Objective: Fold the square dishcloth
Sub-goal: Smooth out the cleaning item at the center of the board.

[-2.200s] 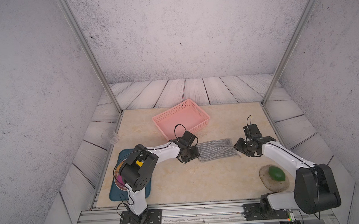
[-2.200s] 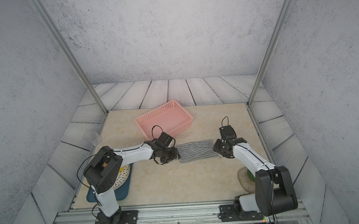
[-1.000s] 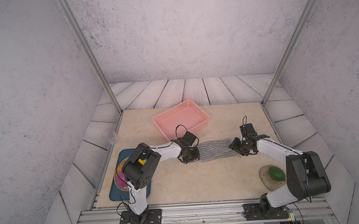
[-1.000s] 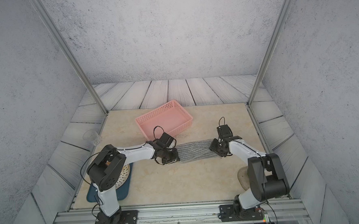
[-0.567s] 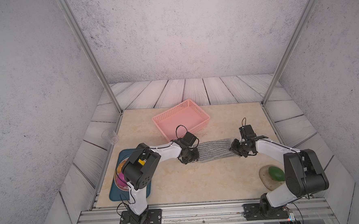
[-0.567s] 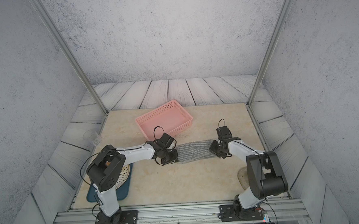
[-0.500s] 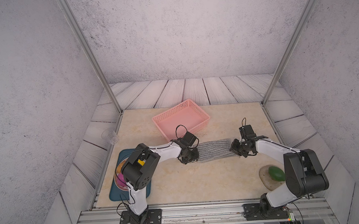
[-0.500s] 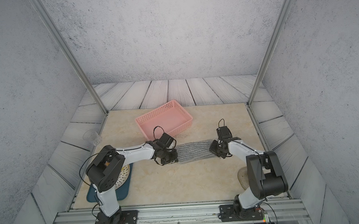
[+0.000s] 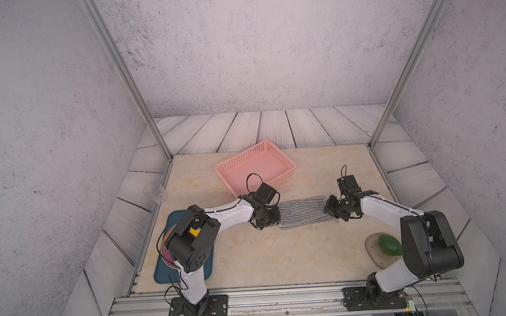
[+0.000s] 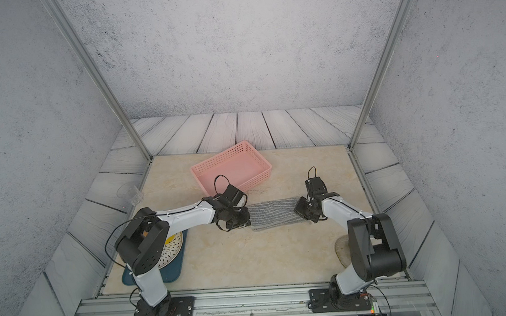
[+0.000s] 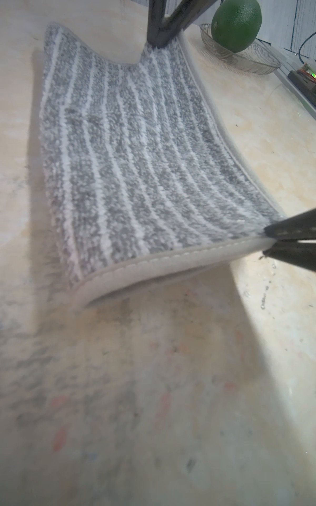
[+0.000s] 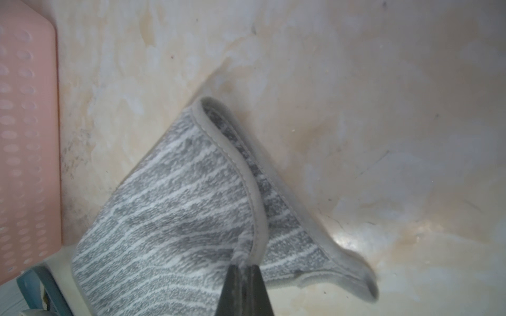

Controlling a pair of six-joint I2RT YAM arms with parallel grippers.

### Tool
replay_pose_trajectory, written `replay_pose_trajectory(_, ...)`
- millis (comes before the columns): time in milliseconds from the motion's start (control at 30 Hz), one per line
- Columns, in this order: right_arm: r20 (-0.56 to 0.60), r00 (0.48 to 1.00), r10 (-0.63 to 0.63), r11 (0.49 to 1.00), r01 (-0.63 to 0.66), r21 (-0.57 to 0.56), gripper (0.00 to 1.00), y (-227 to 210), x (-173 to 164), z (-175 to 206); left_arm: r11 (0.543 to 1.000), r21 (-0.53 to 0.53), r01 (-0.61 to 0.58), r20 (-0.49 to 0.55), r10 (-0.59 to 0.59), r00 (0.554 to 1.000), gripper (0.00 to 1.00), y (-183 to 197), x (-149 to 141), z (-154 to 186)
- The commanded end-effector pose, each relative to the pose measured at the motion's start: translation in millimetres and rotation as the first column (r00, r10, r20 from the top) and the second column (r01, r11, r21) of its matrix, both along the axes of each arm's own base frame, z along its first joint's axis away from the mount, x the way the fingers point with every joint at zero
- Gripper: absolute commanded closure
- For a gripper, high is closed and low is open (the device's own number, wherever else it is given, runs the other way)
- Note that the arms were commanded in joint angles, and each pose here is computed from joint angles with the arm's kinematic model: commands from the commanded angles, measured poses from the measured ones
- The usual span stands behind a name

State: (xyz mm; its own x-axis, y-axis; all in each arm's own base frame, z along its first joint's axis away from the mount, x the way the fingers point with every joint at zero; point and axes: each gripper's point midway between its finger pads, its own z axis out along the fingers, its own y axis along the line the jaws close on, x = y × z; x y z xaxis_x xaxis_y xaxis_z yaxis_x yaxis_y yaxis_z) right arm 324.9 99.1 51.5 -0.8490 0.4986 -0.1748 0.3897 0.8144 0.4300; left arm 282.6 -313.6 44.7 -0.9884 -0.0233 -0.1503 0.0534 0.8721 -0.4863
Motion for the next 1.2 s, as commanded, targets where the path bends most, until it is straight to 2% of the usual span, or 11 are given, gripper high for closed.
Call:
replay_pose_trajectory(0,0.054,0.998,0.025,0.999,-0.023,-0.042,1.00,-3.9,11.5,22.6,1.000,-0.018,0.017,0.050,-0.016,0.999,0.97,-6.2,8.2,22.9)
replay_pose_trajectory(33,0.063,0.998,0.031,0.998,-0.028,-0.056,1.00,-5.5,16.3,27.4,1.000,-0.022,0.019,0.056,-0.018,0.998,1.00,-8.1,11.7,25.7)
replay_pose_trajectory(300,0.111,0.991,0.080,0.984,-0.061,-0.166,0.98,-14.1,52.2,56.5,0.999,-0.052,0.013,0.089,-0.009,0.996,1.00,-16.4,39.5,42.4)
replay_pose_trajectory(433,0.096,0.990,0.100,0.975,-0.079,-0.207,0.98,-17.9,62.0,57.8,0.998,-0.061,0.019,0.094,-0.013,0.995,1.00,-20.2,44.3,44.6)
replay_pose_trajectory(767,-0.007,0.997,0.073,0.988,-0.074,-0.134,0.94,-12.4,28.4,12.4,0.999,-0.030,0.038,0.018,-0.037,0.999,1.00,-17.1,23.8,8.6)
replay_pose_trajectory(1000,-0.057,0.997,0.059,0.995,-0.064,-0.079,0.87,-7.4,6.7,-15.1,0.999,0.005,0.050,-0.020,-0.050,0.999,1.00,-10.8,9.8,-15.0)
replay_pose_trajectory(1167,-0.056,0.997,0.061,0.996,-0.065,-0.060,0.80,-4.6,4.7,-16.9,0.999,0.014,0.052,-0.024,-0.051,0.998,1.00,-8.1,6.6,-18.9)
